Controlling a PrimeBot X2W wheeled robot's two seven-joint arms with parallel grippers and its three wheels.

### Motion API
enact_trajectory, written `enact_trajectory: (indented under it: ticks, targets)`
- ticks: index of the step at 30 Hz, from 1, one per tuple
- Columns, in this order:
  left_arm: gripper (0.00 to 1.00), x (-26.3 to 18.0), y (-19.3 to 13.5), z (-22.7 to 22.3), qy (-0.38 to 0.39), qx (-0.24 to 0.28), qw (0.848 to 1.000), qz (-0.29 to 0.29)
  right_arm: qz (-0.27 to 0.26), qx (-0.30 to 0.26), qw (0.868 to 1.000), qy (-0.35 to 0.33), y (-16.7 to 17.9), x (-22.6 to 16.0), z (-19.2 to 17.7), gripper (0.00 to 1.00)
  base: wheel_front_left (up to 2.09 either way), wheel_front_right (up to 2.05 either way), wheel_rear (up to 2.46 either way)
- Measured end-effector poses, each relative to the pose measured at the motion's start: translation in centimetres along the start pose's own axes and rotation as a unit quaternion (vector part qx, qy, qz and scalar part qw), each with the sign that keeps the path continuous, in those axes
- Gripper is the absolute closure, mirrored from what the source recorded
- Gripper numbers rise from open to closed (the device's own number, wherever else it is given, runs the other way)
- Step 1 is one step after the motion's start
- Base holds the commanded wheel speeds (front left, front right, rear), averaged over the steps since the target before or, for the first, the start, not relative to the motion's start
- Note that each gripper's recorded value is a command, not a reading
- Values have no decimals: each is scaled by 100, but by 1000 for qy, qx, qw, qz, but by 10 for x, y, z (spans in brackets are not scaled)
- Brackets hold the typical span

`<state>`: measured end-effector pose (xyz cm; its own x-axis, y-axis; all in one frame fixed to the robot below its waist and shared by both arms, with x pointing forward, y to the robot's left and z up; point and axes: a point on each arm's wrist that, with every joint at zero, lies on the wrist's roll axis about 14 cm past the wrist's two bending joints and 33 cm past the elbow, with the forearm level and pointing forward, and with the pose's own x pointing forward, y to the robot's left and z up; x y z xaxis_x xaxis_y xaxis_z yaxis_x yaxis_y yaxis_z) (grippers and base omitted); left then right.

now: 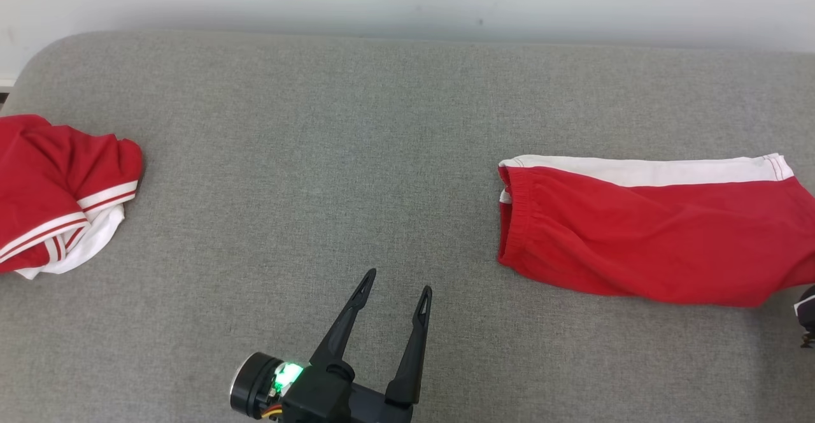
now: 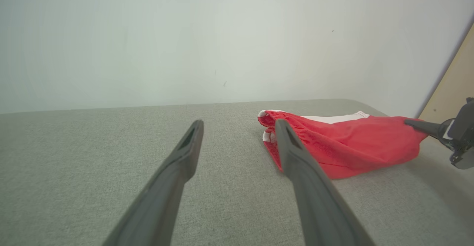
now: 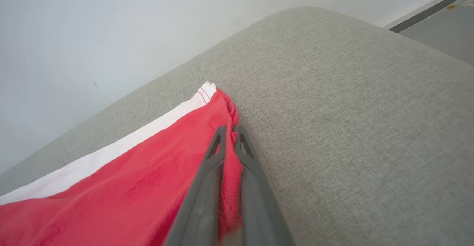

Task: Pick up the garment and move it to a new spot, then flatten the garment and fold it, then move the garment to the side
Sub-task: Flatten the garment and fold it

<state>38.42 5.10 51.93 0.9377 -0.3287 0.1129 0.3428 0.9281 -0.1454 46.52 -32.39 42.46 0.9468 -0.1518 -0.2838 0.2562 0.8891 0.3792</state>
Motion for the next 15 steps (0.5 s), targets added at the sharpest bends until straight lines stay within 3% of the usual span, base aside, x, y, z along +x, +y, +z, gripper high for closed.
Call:
enact_trajectory:
  ticks: [8, 15]
  targets:
    - [0, -5, -4, -2, 9, -6, 1000, -3, 24, -2, 999, -23, 17, -4, 12, 100, 0, 0, 0]
    - [0, -12, -7, 3, 6, -7, 1000, -2, 80, -25, 995, -46, 57, -4, 27, 100, 0, 0, 0]
